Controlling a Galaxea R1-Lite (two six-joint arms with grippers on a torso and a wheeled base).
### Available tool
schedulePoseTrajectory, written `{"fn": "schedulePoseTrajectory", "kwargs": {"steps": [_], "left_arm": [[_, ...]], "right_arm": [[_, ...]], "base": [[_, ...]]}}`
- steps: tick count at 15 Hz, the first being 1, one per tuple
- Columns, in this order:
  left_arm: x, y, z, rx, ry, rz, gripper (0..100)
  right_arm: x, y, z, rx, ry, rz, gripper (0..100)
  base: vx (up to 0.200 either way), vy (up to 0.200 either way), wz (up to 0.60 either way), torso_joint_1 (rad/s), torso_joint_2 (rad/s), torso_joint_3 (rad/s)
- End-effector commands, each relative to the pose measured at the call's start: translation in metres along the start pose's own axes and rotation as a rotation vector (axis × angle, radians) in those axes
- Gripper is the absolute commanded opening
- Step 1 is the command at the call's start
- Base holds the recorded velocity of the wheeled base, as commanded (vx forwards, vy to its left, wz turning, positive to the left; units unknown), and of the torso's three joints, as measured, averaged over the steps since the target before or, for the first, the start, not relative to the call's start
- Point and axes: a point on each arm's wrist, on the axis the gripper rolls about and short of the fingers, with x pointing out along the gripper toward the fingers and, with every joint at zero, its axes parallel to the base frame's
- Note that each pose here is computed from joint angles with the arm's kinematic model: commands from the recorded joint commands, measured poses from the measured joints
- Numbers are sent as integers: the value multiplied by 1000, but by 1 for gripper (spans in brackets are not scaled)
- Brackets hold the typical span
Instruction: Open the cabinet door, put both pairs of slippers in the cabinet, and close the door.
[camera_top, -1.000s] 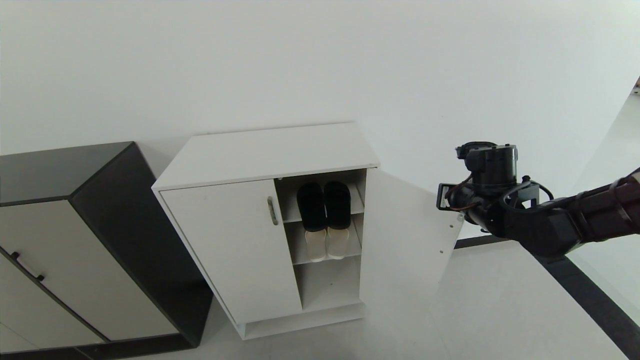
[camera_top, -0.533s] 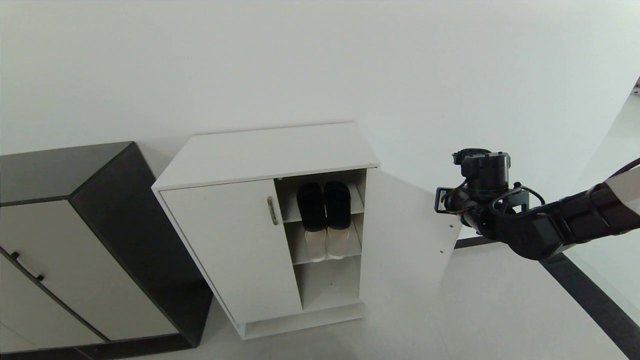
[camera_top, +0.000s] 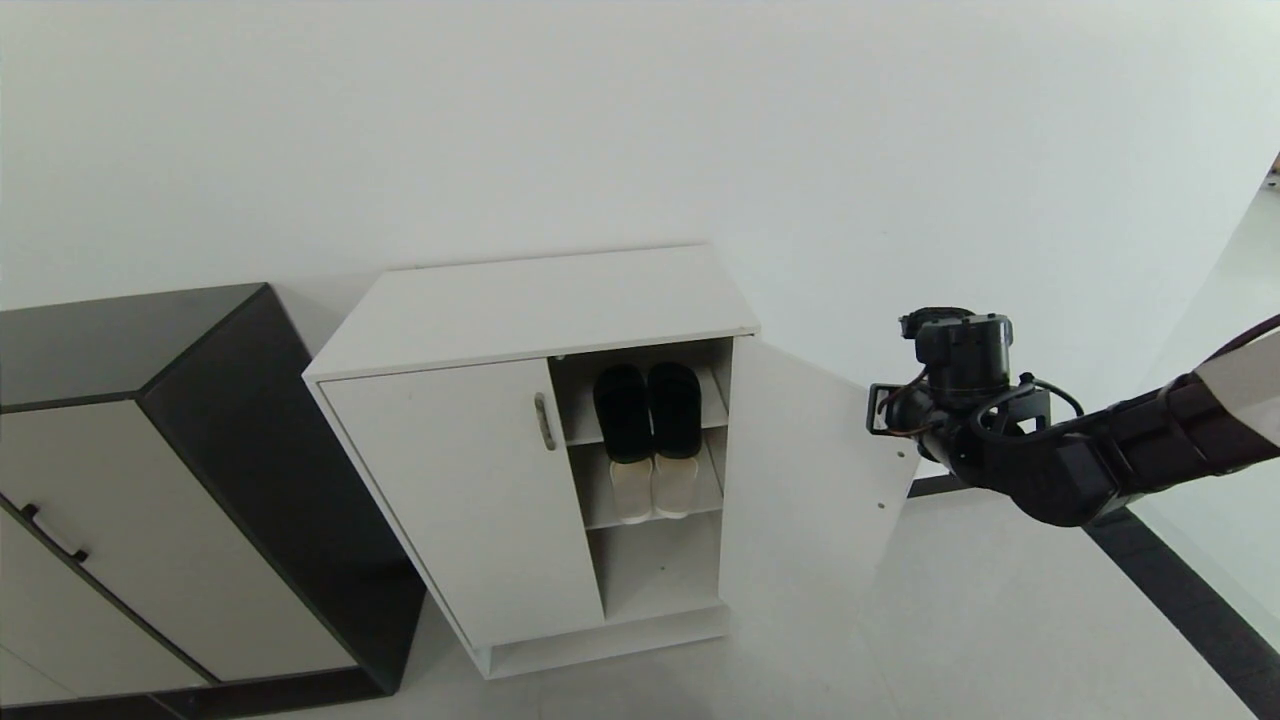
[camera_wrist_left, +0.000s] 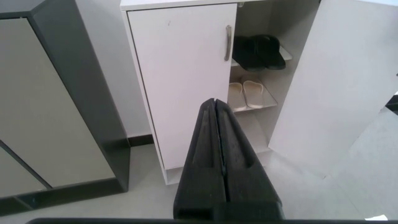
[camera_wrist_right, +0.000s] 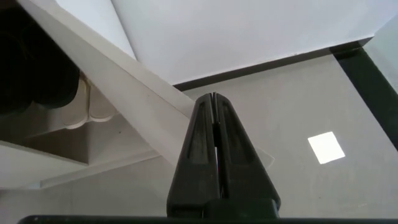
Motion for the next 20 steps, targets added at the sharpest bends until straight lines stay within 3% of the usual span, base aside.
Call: {"fn": "schedulePoseTrajectory", "kwargs": {"steps": [1, 8, 11, 20], "left_arm": [[0, 0, 0, 0, 2, 1, 0], [0, 0, 0, 0, 2, 0, 0], [0, 0, 0, 0, 0, 0, 0], [0, 0, 0, 0, 2, 1, 0]], "right_arm": [[-15, 9, -1, -12, 2, 35, 0], [-91, 40, 7, -40, -32, 216, 0], [-100, 38, -2, -134, -24, 229, 0], [-105, 41, -8, -149, -29, 262, 0]], "base": [[0, 0, 0, 0, 0, 0], [0, 0, 0, 0, 0, 0], [0, 0, 0, 0, 0, 0], [0, 0, 0, 0, 0, 0]]}}
